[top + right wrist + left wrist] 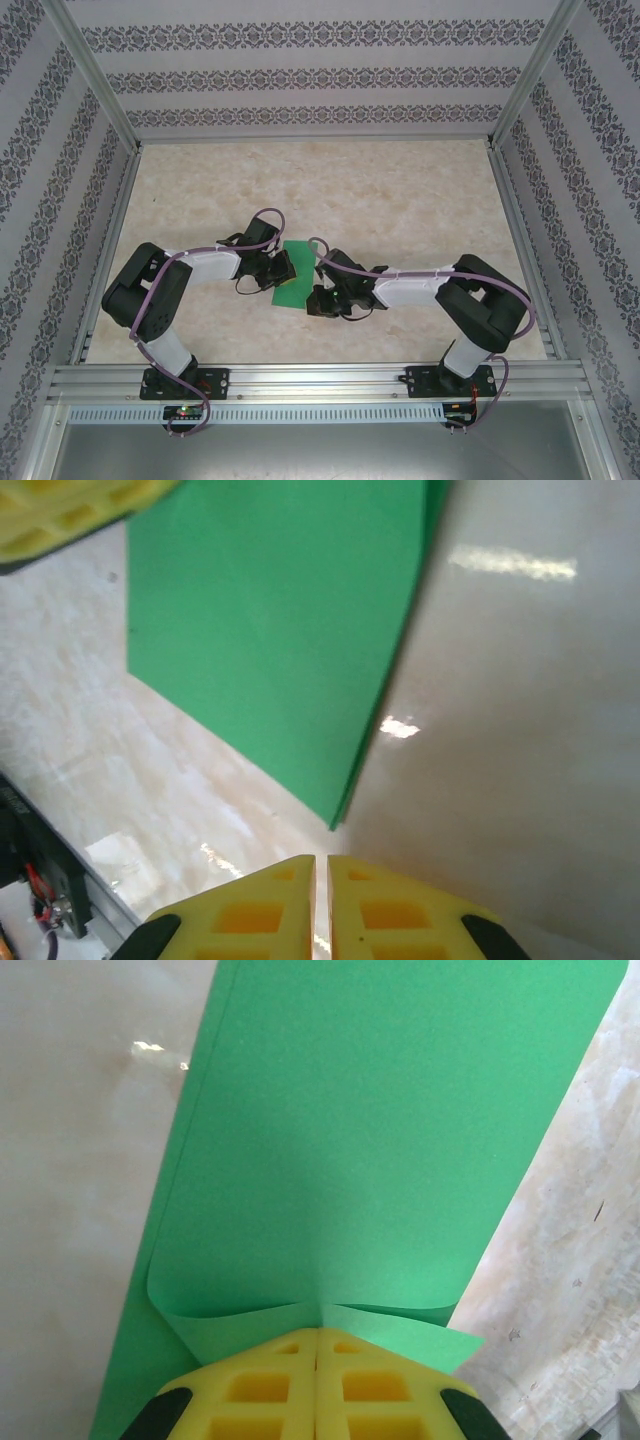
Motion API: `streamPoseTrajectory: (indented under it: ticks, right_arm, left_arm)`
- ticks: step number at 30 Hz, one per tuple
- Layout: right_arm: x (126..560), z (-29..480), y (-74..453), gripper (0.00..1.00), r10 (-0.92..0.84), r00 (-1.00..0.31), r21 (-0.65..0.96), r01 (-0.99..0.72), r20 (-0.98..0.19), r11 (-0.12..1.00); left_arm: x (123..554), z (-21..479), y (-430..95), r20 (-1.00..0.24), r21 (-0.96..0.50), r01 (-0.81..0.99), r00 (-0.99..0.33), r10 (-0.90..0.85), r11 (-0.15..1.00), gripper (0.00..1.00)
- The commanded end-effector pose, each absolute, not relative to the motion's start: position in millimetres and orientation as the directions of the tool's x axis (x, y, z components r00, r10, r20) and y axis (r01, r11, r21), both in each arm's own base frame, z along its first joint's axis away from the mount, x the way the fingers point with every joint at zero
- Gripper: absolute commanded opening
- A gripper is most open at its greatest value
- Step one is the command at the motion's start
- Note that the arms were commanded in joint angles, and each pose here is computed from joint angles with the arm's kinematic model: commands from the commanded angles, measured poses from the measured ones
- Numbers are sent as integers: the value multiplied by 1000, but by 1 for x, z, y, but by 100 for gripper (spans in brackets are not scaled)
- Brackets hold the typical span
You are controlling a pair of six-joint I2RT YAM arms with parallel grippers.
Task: Fold a paper plane with a square sheet of paper (pick it up from the middle)
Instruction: Fold the triangle a second time at the center of the table.
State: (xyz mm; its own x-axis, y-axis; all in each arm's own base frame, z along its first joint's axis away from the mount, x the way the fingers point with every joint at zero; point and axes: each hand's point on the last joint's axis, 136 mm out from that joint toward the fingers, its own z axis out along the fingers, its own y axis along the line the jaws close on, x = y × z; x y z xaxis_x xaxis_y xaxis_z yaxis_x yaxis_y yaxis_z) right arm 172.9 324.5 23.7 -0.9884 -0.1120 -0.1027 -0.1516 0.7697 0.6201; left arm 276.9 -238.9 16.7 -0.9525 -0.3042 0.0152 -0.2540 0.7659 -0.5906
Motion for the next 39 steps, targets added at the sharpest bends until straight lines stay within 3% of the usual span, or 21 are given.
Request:
streamPoseTrajectory:
  ticks: [1,8,13,19,28,39]
  right_arm:
    - [193,56,344,12,-112,-974,650,-215,-197,729]
    - [214,46,356,13,-105,-973,631,-215,-207,745]
    - [209,0,342,8,-59,-994,616,-101,-87,781]
    - [195,-14,326,7,-40,-998,595,-65,-55,801]
    - [199,-17,325,6,-25,-996,581,-72,-88,811]
    - [200,-20,326,6,-12,-995,567,-66,-98,821]
  left_arm:
    - [272,4,-230,13,-526,-257,-955,-295,811,7]
    - [272,7,-229,9,-531,-260,-953,-302,806,7]
    - [274,11,-236,18,-557,-247,-958,-285,793,7]
    - [281,22,-238,-10,-569,-229,-959,-285,790,7]
    - [285,68,-255,-77,-674,-122,-969,-233,729,13]
    - [267,65,-258,-15,-727,-184,-959,-283,662,6]
